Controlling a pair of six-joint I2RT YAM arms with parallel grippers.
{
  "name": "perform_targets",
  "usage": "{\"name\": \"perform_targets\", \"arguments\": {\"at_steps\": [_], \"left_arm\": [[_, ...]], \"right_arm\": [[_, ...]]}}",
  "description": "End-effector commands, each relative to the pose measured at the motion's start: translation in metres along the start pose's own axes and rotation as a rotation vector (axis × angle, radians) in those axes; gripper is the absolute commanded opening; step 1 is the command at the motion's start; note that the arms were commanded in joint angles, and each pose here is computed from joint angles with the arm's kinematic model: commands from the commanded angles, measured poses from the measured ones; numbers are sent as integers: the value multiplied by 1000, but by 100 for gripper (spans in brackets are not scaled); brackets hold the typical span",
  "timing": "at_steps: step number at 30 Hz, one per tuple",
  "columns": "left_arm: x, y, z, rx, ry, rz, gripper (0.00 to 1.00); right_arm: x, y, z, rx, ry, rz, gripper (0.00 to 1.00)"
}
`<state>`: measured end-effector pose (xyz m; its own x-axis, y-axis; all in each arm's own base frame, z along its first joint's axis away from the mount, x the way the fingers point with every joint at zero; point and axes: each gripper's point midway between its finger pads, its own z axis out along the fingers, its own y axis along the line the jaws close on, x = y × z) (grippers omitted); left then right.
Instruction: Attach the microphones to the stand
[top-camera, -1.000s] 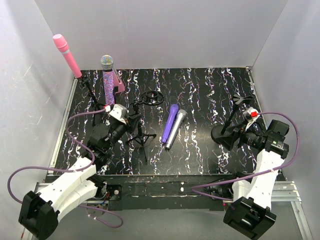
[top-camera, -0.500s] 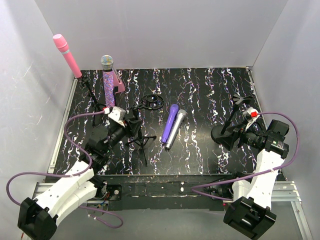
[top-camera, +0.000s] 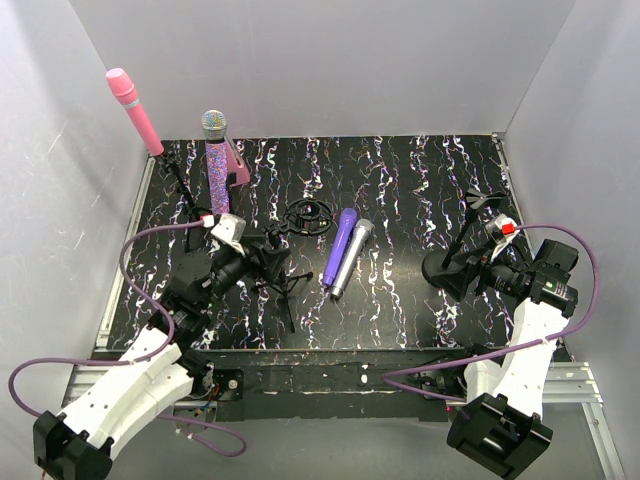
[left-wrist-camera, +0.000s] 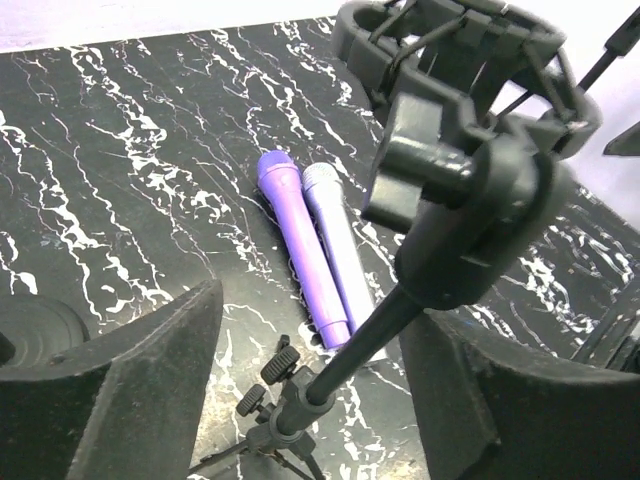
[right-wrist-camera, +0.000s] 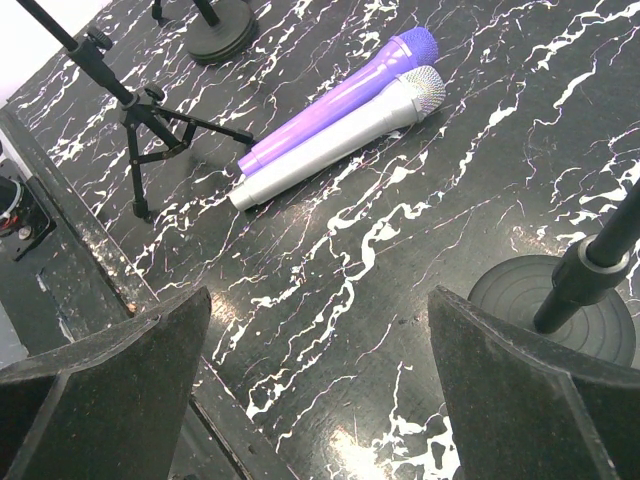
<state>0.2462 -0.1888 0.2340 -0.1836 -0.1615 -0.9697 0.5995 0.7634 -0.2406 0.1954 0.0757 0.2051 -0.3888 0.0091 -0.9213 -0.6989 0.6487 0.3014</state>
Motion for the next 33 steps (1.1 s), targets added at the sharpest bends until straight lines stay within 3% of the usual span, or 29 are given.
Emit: {"name": "perform_targets", "arguments": {"at_steps": [1, 7, 18, 29, 33], "left_arm": [[-27, -11, -12, 13, -26, -27, 74], [-32, -12, -37, -25, 9, -80, 98], [-34, -20, -71, -40, 134, -97, 98], [-30, -14, -82, -93, 136, -143, 98], [-27, -8, -87, -135, 140, -162, 98]], "right_arm": [[-6, 6, 0, -23, -19, -27, 96], [-6, 6, 0, -23, -21, -31, 96], [-9, 15, -1, -54, 0, -72, 96], [6, 68, 41, -294, 358, -207, 95], [15, 72, 67, -318, 496, -170, 94]]}}
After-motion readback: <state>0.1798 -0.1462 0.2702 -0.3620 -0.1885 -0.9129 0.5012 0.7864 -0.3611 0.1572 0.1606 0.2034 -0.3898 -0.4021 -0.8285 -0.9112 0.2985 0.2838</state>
